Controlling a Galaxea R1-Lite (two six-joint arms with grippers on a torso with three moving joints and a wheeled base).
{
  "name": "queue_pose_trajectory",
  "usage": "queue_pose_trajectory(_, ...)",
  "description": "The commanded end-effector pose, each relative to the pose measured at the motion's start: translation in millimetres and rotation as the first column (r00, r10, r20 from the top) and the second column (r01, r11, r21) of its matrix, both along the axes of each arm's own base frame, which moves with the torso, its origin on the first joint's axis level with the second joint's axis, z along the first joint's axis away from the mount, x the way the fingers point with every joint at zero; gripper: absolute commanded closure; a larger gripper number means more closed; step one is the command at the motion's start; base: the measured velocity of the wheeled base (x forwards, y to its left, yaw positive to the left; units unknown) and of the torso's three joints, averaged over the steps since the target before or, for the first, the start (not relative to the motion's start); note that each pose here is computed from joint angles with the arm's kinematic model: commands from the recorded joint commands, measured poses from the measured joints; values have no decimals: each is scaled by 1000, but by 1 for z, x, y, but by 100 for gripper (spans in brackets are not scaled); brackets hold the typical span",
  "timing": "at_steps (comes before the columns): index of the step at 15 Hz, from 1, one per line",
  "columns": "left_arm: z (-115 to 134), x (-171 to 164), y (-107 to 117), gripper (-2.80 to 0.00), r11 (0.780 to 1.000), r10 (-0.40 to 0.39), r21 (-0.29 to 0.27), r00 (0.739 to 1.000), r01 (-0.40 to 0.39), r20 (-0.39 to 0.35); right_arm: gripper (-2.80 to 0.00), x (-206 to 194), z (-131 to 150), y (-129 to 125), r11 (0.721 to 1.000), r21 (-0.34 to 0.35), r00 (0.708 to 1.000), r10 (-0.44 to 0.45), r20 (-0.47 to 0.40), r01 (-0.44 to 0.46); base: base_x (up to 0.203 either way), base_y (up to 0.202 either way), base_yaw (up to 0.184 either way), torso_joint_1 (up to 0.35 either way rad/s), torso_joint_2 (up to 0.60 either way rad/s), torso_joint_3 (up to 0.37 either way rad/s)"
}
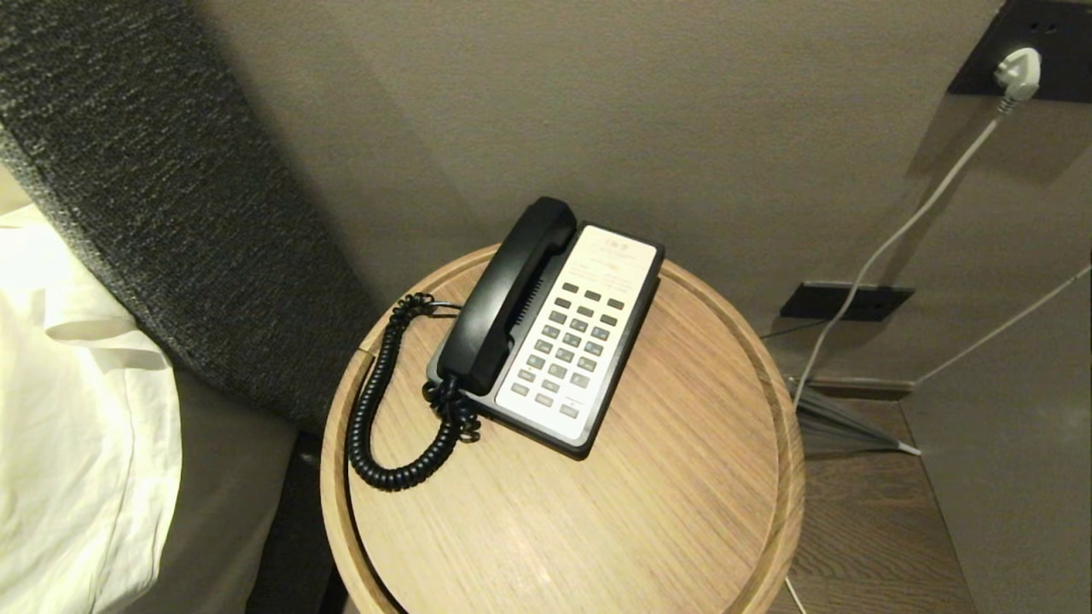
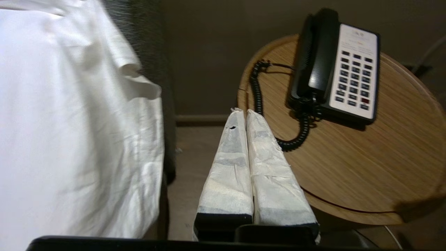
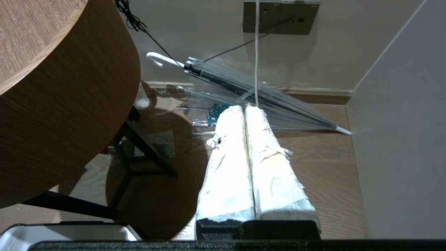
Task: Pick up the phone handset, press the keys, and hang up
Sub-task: Pick up the desk phone handset
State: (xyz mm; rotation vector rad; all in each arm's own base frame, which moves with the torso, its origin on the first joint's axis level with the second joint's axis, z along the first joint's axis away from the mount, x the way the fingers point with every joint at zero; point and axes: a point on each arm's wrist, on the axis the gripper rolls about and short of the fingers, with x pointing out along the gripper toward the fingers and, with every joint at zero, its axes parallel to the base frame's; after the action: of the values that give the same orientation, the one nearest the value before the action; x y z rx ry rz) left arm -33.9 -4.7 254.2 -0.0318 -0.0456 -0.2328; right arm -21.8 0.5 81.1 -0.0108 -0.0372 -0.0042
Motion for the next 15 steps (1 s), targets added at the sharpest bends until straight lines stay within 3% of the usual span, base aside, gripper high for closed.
queue_pose_trajectory(1,47,89,-3,0,997,-82,-16,962,81,-262,0,2,-6,0,1000,0,1000,-1,-20,1,0,0,0,0,0,0)
queue_pose_trajectory(3,82,141,-9,0,988,-154,-31,920,154,-361,0,2,-6,0,1000,0,1000,1,-20,-1,0,0,0,0,0,0)
queue_pose_trajectory(5,101,195,-21,0,977,-207,-50,869,207,-449,0,2,-6,0,1000,0,1000,1,-20,-1,0,0,0,0,0,0)
queue_pose_trajectory(7,103,236,-47,0,966,-232,-32,812,255,-535,0,2,-6,0,1000,0,1000,-1,-20,1,0,0,0,0,0,0)
queue_pose_trajectory(11,87,254,-113,0,912,-254,87,720,400,-646,0,2,-6,0,1000,0,1000,1,-20,-1,0,0,0,0,0,0)
queue_pose_trajectory(12,84,258,-124,0,902,-232,134,722,411,-652,0,2,-6,0,1000,0,1000,0,-20,0,0,0,0,0,0,0)
queue_pose_trajectory(14,83,264,-136,0,908,-141,225,763,354,-631,0,2,-6,0,1000,0,1000,-1,-20,1,0,0,0,0,0,0)
queue_pose_trajectory(15,86,265,-140,0,905,-149,227,769,359,-622,0,2,-6,0,1000,0,1000,0,-20,0,0,0,0,0,0,0)
